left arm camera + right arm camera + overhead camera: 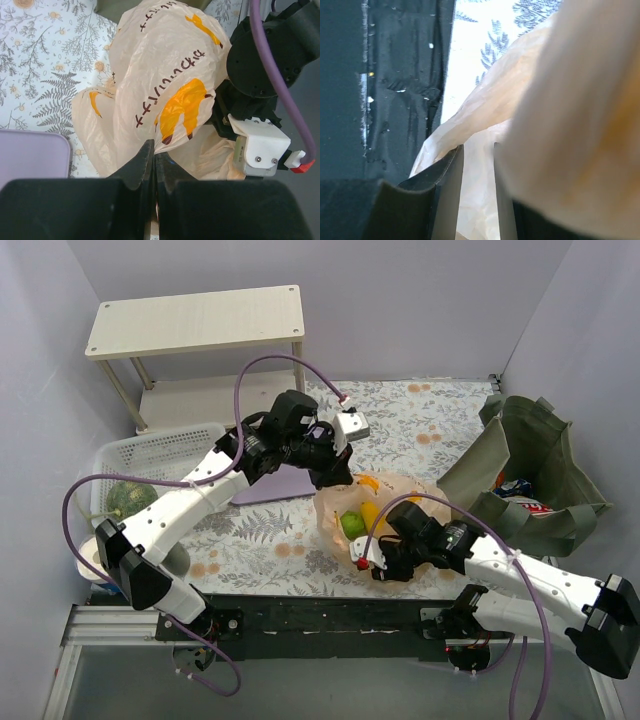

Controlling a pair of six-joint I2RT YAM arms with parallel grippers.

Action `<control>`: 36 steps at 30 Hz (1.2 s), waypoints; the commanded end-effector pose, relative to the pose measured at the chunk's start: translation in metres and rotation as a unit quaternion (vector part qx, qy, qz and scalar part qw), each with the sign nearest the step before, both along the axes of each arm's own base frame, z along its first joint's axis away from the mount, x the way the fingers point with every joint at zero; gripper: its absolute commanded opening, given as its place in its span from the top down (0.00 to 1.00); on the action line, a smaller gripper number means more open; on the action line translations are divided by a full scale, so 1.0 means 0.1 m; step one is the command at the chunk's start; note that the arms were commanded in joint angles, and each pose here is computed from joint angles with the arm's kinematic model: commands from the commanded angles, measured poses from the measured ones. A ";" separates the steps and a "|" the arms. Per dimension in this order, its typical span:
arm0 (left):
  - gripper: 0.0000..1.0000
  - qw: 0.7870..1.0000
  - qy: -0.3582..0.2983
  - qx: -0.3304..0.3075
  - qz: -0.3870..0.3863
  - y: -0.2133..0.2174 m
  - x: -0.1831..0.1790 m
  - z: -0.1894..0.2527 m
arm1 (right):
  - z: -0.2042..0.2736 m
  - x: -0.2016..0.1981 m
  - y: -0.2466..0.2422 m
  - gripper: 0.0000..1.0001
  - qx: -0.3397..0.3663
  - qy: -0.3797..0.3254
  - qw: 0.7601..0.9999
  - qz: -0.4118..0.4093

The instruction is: Untie the knot of the grocery bags and take out the mixed food

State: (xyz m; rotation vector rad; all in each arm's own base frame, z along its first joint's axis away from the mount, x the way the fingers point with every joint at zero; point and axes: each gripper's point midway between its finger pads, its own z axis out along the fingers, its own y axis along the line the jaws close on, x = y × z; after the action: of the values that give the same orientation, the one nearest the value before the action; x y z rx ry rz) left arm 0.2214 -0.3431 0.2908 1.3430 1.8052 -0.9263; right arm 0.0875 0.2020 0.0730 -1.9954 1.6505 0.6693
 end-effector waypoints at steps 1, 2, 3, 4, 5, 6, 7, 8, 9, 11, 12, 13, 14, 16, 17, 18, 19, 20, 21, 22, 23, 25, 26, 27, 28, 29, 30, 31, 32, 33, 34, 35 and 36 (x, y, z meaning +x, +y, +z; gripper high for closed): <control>1.00 1.000 -0.018 -0.009 0.001 0.04 0.00 0.05 | 0.33 0.32 0.21 0.61 0.037 -0.056 0.997 -0.036; 1.00 1.000 -0.019 -0.008 0.001 0.04 0.01 0.06 | 0.37 0.39 0.22 0.61 0.038 -0.067 0.996 -0.050; 1.00 1.000 -0.021 -0.008 0.001 0.04 0.01 0.07 | 0.40 0.52 0.20 0.62 0.032 -0.089 0.993 -0.075; 1.00 1.000 -0.022 -0.008 0.003 0.04 0.03 0.07 | 0.49 0.63 0.25 0.61 0.043 -0.106 0.989 -0.089; 1.00 1.000 -0.023 -0.008 0.005 0.05 0.04 0.07 | 0.53 0.70 0.26 0.61 0.047 -0.116 0.987 -0.100; 1.00 1.000 -0.023 -0.009 0.007 0.06 0.05 0.08 | 0.57 0.77 0.27 0.62 0.049 -0.124 0.985 -0.114; 1.00 1.000 -0.019 -0.011 0.012 0.07 0.08 0.08 | 0.65 0.83 0.34 0.61 0.066 -0.134 0.982 -0.118; 1.00 1.000 -0.017 -0.016 0.016 0.07 0.10 0.10 | 0.68 0.86 0.37 0.62 0.074 -0.138 0.980 -0.121; 1.00 1.000 -0.013 -0.019 0.019 0.08 0.12 0.11 | 0.67 0.89 0.39 0.61 0.076 -0.140 0.979 -0.128; 1.00 0.999 0.005 -0.028 0.034 0.11 0.20 0.12 | 0.69 1.00 0.43 0.60 0.085 -0.148 0.973 -0.156; 1.00 0.999 0.012 -0.030 0.038 0.13 0.22 0.12 | 0.64 1.10 0.39 0.60 0.074 -0.156 0.969 -0.176; 1.00 0.998 0.029 -0.039 0.038 0.15 0.24 0.14 | 0.63 1.14 0.38 0.60 0.074 -0.157 0.967 -0.186; 1.00 0.998 0.039 -0.043 0.035 0.15 0.25 0.13 | 0.61 1.23 0.35 0.60 0.073 -0.168 0.962 -0.203; 1.00 0.997 0.051 -0.049 0.031 0.16 0.25 0.12 | 0.56 1.29 0.34 0.59 0.066 -0.173 0.959 -0.216; 1.00 0.997 0.058 -0.052 0.025 0.15 0.22 0.11 | 0.57 1.41 0.29 0.57 0.063 -0.194 0.949 -0.241; 1.00 0.996 0.064 -0.055 0.020 0.14 0.20 0.10 | 0.49 1.45 0.25 0.49 0.053 -0.198 0.945 -0.255; 1.00 0.996 0.068 -0.057 0.015 0.13 0.18 0.08 | 0.47 1.49 0.22 0.43 0.048 -0.205 0.940 -0.267; 1.00 0.995 0.075 -0.061 0.003 0.12 0.13 0.08 | 0.45 1.54 0.17 0.39 0.042 -0.212 0.935 -0.281; 1.00 0.995 0.080 -0.061 0.000 0.12 0.12 0.07 | 0.39 1.54 0.16 0.33 0.039 -0.209 0.936 -0.282; 1.00 0.995 0.082 -0.061 -0.003 0.12 0.11 0.06 | 0.37 1.53 0.17 0.32 0.037 -0.204 0.938 -0.277; 1.00 0.994 0.085 -0.062 -0.006 0.12 0.09 0.05 | 0.34 1.50 0.20 0.31 0.039 -0.197 0.942 -0.269; 1.00 0.994 0.087 -0.062 -0.012 0.12 0.07 0.04 | 0.27 1.48 0.21 0.28 0.032 -0.191 0.947 -0.257; 1.00 0.994 0.087 -0.062 -0.014 0.12 0.06 0.03 | 0.24 1.49 0.22 0.27 0.030 -0.192 0.947 -0.255; 1.00 0.994 0.088 -0.062 -0.015 0.12 0.05 0.02 | 0.21 1.50 0.22 0.26 0.026 -0.193 0.947 -0.255; 1.00 0.994 0.088 -0.063 -0.017 0.12 0.05 0.02 | 0.19 1.52 0.23 0.25 0.029 -0.198 0.946 -0.254; 1.00 0.994 0.090 -0.061 -0.018 0.13 0.04 -0.01 | 0.20 1.55 0.23 0.24 0.030 -0.206 0.944 -0.256; 1.00 0.994 0.092 -0.060 -0.020 0.13 0.03 -0.03 | 0.16 1.58 0.23 0.22 0.024 -0.214 0.944 -0.251; 1.00 0.994 0.092 -0.061 -0.021 0.12 0.03 -0.03 | 0.17 1.62 0.25 0.21 0.028 -0.223 0.941 -0.252; 1.00 0.994 0.093 -0.060 -0.022 0.13 0.02 -0.05 | 0.18 1.67 0.26 0.20 0.030 -0.235 0.938 -0.253; 1.00 0.994 0.094 -0.058 -0.023 0.13 0.01 -0.07 | 0.14 1.70 0.27 0.19 0.025 -0.238 0.939 -0.248; 1.00 0.994 0.092 -0.056 -0.025 0.13 0.02 -0.10 | 0.10 1.72 0.26 0.19 0.018 -0.244 0.939 -0.239; 1.00 0.994 0.090 -0.055 -0.026 0.14 0.02 -0.10 | 0.09 1.74 0.28 0.19 0.022 -0.245 0.940 -0.236; 1.00 0.994 0.092 -0.052 -0.026 0.15 0.02 -0.14 | 0.01 1.75 0.28 0.19 0.014 -0.240 0.943 -0.231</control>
State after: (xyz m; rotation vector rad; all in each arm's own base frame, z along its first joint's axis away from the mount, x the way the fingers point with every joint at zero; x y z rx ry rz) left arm 0.2300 -0.3298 0.2760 1.2452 1.8780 -1.1692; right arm 0.2437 0.2222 0.0743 -1.5039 1.7618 0.0634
